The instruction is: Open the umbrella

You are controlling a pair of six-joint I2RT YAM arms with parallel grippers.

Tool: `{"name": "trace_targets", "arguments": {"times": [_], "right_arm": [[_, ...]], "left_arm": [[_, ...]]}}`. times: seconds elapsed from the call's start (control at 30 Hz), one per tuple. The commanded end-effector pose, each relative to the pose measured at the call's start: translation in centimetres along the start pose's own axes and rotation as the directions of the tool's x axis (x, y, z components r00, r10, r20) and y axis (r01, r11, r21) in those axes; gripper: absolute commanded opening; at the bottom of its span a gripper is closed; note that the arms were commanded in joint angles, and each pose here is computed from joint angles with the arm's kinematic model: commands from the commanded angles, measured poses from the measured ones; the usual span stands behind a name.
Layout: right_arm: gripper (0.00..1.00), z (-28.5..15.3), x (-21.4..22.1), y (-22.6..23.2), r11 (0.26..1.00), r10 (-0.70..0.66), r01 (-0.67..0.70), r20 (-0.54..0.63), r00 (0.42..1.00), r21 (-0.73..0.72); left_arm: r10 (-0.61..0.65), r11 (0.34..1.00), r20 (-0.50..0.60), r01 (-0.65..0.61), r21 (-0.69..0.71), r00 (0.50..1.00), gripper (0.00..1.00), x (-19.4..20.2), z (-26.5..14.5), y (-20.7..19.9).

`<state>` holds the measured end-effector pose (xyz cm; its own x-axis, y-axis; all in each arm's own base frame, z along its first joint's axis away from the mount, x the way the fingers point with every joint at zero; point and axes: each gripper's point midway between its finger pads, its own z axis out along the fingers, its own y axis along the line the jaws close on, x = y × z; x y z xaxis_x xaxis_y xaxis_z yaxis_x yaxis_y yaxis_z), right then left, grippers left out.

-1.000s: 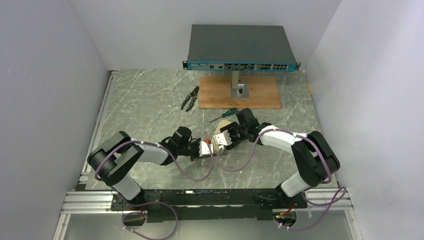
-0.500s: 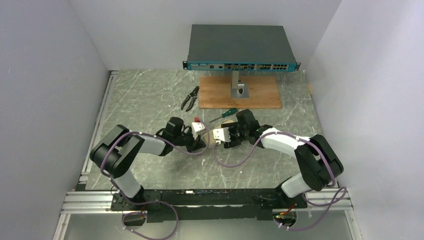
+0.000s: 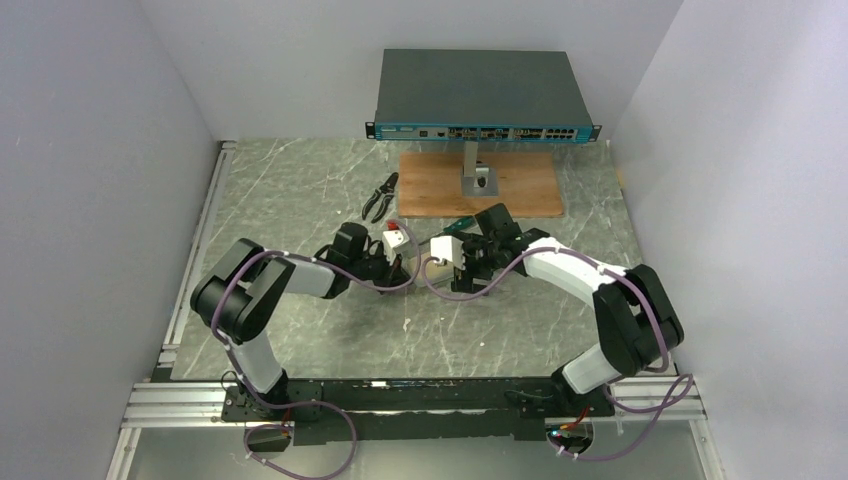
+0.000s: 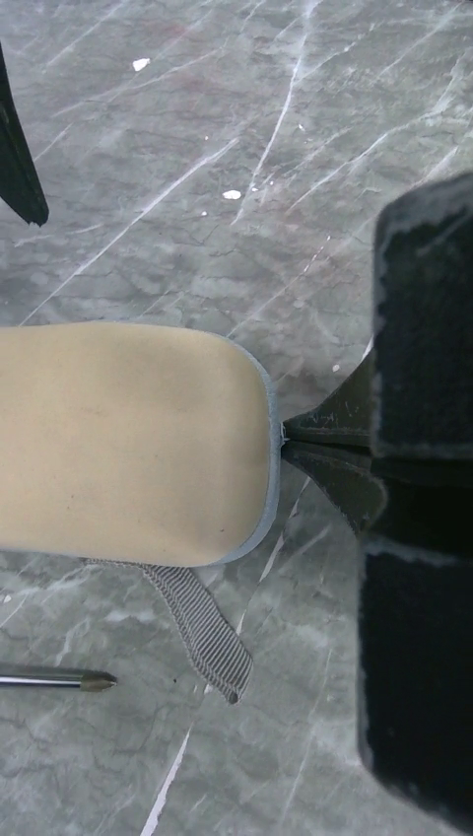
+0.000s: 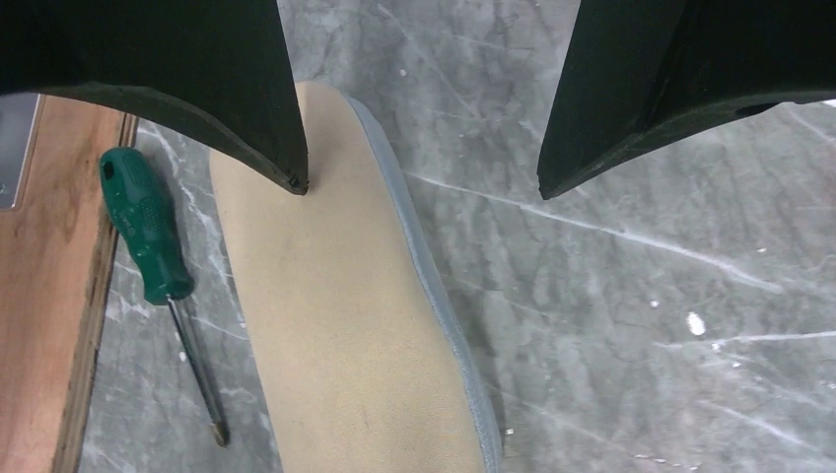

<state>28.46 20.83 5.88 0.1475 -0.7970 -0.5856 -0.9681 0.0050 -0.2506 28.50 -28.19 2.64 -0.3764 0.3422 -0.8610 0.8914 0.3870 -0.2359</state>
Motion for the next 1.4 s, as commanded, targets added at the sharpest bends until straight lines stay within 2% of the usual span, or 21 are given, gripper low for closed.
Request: {"name": "trace_targets", "arguments": {"times": [0.0, 0.1, 0.23, 0.3, 0.37, 0.47, 0.6, 0.7, 0.83, 0.9, 0.97, 1.1, 1.2, 1.23, 1.3, 1.37], "right_arm": [[0.89, 0.9, -0.5, -1.3, 0.998, 0.059, -0.058, 0.024, 0.998, -0.028], [0.90, 2.0, -0.4, -1.6, 0.997, 0.071, -0.069, 0.042, 0.997, -0.042], [0.83, 3.4, 0.9, -0.5, 0.991, 0.111, -0.110, 0.022, 0.994, -0.072], [0.76, 3.6, 1.3, 0.1, 0.989, 0.138, -0.136, 0.020, 0.990, -0.065], [0.63, 3.6, 1.3, 0.2, 0.987, 0.158, -0.158, 0.013, 0.987, -0.018], [0.49, 3.5, 1.3, 0.2, 0.978, 0.201, -0.201, 0.011, 0.980, 0.060], [0.40, 3.7, 1.3, 1.1, 0.960, 0.268, -0.264, -0.028, 0.963, 0.095], [0.36, 4.0, 0.9, 2.1, 0.959, 0.262, -0.254, -0.052, 0.964, 0.123], [0.21, 4.3, 1.0, 3.3, 0.945, 0.295, -0.276, -0.096, 0.951, 0.174], [0.18, 4.3, 0.8, 3.8, 0.937, 0.320, -0.297, -0.111, 0.941, 0.186], [0.22, 4.0, -0.1, 4.8, 0.935, 0.341, -0.325, -0.106, 0.934, 0.142], [0.43, 2.1, -3.8, 6.9, 0.932, 0.358, -0.358, -0.008, 0.934, -0.046], [0.76, 0.1, -5.2, 6.1, 0.944, 0.324, -0.319, 0.048, 0.945, -0.086], [0.82, -0.4, -5.3, 5.5, 0.948, 0.312, -0.307, 0.062, 0.948, -0.080], [0.89, -1.2, -5.2, 4.1, 0.955, 0.293, -0.289, 0.081, 0.953, -0.062], [0.92, -1.4, -4.7, 2.6, 0.951, 0.308, -0.304, 0.077, 0.948, -0.058]], "left_arm": [[-0.037, 0.999, 0.010, 0.037, 0.024, 0.999, 0.00, -0.6, 0.3, 0.3], [-0.047, 0.999, 0.013, 0.047, 0.015, 0.999, 0.00, -0.8, 0.2, 0.5], [-0.058, 0.998, 0.019, 0.057, 0.020, 0.998, 0.00, -1.0, 0.0, 0.1], [-0.077, 0.997, 0.021, 0.077, 0.025, 0.997, 0.00, -1.1, -0.1, -0.1], [-0.101, 0.994, 0.028, 0.100, 0.039, 0.995, 0.00, -1.3, -0.3, -0.6], [-0.173, 0.982, 0.036, 0.169, 0.089, 0.984, 0.00, -1.8, -0.5, -2.0], [-0.206, 0.972, 0.027, 0.202, 0.123, 0.978, 0.00, -2.0, -0.3, -3.0], [-0.233, 0.964, 0.014, 0.229, 0.136, 0.972, 0.00, -2.0, -0.2, -3.5], [-0.284, 0.948, -0.002, 0.281, 0.147, 0.959, 0.00, -1.6, -0.3, -3.9], [-0.307, 0.943, -0.005, 0.305, 0.130, 0.952, 0.00, -1.5, -0.4, -3.4], [-0.335, 0.937, 0.002, 0.333, 0.107, 0.942, 0.00, -1.5, -0.6, -2.3], [-0.359, 0.932, 0.009, 0.359, 0.053, 0.933, 0.00, -1.0, -1.2, 0.1], [-0.343, 0.939, 0.004, 0.342, 0.038, 0.939, 0.00, -0.8, -1.4, 0.8], [-0.327, 0.945, 0.001, 0.326, 0.035, 0.945, 0.00, -0.7, -1.4, 0.9], [-0.300, 0.953, -0.003, 0.300, 0.034, 0.954, 0.00, -0.7, -1.3, 1.1], [-0.288, 0.957, -0.004, 0.288, 0.028, 0.958, 0.00, -0.8, -1.2, 1.5]]}}
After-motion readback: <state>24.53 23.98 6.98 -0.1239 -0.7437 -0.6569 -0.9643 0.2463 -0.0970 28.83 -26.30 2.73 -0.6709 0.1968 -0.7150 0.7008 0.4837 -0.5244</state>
